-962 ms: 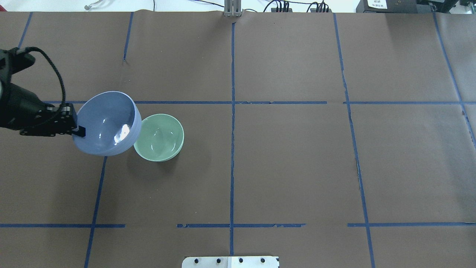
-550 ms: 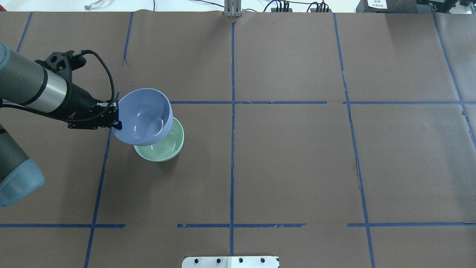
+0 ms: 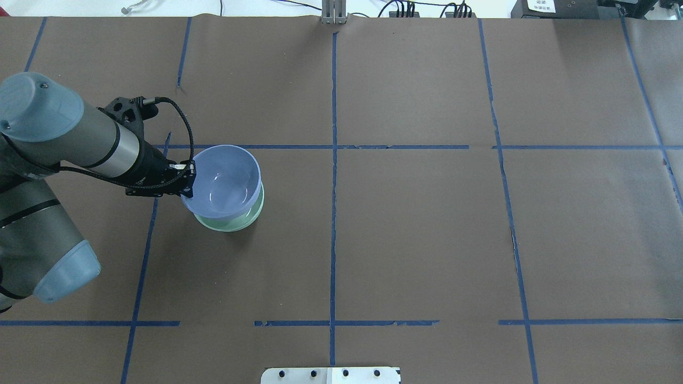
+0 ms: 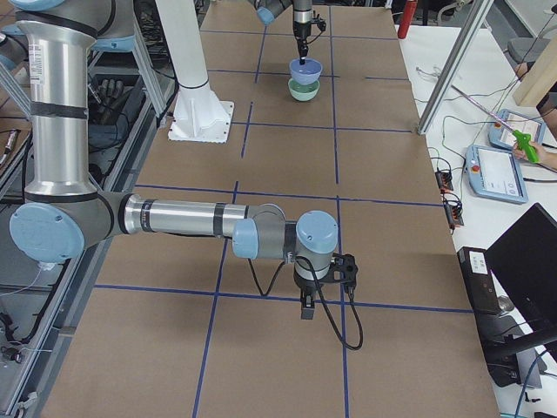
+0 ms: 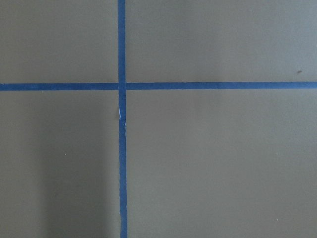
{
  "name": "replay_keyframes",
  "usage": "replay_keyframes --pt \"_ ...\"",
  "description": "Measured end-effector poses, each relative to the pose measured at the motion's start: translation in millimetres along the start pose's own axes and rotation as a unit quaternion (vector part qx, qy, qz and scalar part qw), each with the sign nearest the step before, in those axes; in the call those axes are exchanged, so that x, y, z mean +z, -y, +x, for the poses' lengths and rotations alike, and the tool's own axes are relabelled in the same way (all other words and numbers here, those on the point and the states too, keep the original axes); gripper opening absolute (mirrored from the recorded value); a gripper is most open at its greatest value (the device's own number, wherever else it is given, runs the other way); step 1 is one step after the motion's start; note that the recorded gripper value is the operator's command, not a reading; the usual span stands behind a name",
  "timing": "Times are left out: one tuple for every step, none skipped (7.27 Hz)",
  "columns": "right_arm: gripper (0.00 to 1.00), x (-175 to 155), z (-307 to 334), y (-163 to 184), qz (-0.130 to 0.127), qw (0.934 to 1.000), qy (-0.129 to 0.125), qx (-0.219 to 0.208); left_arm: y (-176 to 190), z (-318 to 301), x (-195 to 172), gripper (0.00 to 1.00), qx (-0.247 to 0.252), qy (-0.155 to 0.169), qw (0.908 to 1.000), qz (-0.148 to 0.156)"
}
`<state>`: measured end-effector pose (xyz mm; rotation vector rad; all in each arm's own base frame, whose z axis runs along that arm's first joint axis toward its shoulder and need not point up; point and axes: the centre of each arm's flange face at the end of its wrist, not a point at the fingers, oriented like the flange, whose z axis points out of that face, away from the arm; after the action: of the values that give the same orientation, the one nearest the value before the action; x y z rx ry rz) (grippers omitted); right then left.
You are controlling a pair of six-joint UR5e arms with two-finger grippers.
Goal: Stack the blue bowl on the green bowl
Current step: 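Lower the blue bowl into the green bowl with the left gripper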
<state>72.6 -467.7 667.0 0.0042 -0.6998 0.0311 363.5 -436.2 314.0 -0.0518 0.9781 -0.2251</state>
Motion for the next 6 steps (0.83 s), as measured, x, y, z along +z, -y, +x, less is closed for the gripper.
replay_keyframes --pt "1.0 0.0 0.0 0.0 0.0 1.0 0.0 0.0 0.1 -0.8 4.9 0.0 0.0 0.004 1.0 -0.002" --pt "1.0 0.0 0.0 0.0 0.0 1.0 0.0 0.0 1.4 -1.8 9.0 0.0 0.0 0.007 1.0 -0.003" --pt "1.0 0.0 0.0 0.0 0.0 1.0 0.0 0.0 3.2 -3.2 12.9 0.0 -0.001 0.011 0.9999 -0.003" --pt "1.0 0.0 0.0 0.0 0.0 1.0 0.0 0.0 4.3 -4.5 15.7 0.0 -0.002 0.013 0.9999 -0.004" --pt "1.0 0.0 -0.1 0.0 0.0 1.0 0.0 0.0 4.9 -5.5 17.1 0.57 -0.001 0.015 0.9999 -0.005" --pt "1.0 0.0 -0.1 0.0 0.0 1.0 0.001 0.0 5.4 -6.4 18.4 1.0 -0.001 0.016 0.9999 -0.005"
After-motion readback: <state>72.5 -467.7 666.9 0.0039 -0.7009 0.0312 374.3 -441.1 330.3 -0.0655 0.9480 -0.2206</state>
